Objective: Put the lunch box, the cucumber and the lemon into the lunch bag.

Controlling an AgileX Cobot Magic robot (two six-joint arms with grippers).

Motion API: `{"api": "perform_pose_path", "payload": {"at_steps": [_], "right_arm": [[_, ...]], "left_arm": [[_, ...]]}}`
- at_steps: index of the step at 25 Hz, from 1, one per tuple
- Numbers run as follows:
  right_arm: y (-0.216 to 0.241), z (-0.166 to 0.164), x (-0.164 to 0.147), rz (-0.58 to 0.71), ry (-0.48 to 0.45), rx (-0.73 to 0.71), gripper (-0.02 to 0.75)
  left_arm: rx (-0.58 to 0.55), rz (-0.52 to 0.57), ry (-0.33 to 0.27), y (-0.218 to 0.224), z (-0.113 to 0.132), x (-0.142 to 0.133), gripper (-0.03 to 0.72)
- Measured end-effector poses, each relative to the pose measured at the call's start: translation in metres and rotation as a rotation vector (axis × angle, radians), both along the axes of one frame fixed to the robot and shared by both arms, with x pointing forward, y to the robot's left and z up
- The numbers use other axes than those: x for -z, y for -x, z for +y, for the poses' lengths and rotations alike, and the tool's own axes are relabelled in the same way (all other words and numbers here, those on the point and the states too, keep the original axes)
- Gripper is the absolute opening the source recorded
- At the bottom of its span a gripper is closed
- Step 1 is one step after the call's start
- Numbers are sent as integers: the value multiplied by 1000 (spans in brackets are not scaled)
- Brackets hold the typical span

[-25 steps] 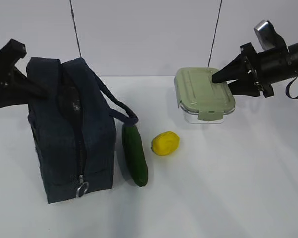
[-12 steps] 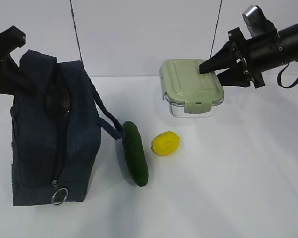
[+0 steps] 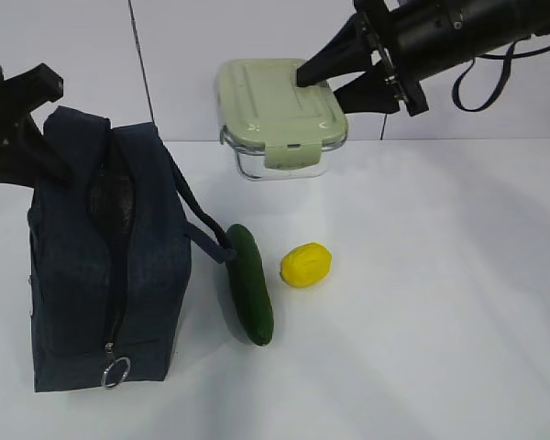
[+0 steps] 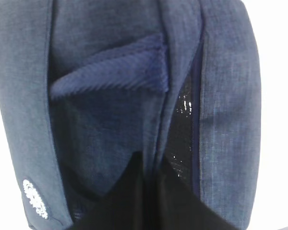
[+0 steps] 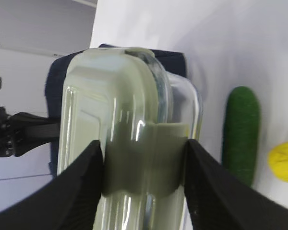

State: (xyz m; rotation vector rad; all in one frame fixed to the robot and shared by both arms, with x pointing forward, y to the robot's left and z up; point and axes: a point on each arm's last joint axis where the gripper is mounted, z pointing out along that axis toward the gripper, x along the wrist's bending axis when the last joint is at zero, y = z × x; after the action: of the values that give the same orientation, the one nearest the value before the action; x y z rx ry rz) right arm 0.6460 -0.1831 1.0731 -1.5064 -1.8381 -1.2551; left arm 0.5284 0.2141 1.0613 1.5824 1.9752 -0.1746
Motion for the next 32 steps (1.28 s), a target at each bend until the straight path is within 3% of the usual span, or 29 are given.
{"api": "perform_pose_path", "payload": {"at_steps": [9, 14, 21, 32], "right_arm": [[18, 56, -21, 11, 74, -113, 391], [27, 76, -30, 19, 77, -145, 390], [31, 86, -40, 9, 94, -150, 390], [39, 98, -37, 14, 143, -175, 390]], "left_arm": [[-18, 10, -7, 0, 1, 1, -6], [-11, 29, -45, 0, 4, -3, -6], [-7, -29, -56, -7, 4, -36, -6], [17, -15, -91, -2, -8, -36, -6]]}}
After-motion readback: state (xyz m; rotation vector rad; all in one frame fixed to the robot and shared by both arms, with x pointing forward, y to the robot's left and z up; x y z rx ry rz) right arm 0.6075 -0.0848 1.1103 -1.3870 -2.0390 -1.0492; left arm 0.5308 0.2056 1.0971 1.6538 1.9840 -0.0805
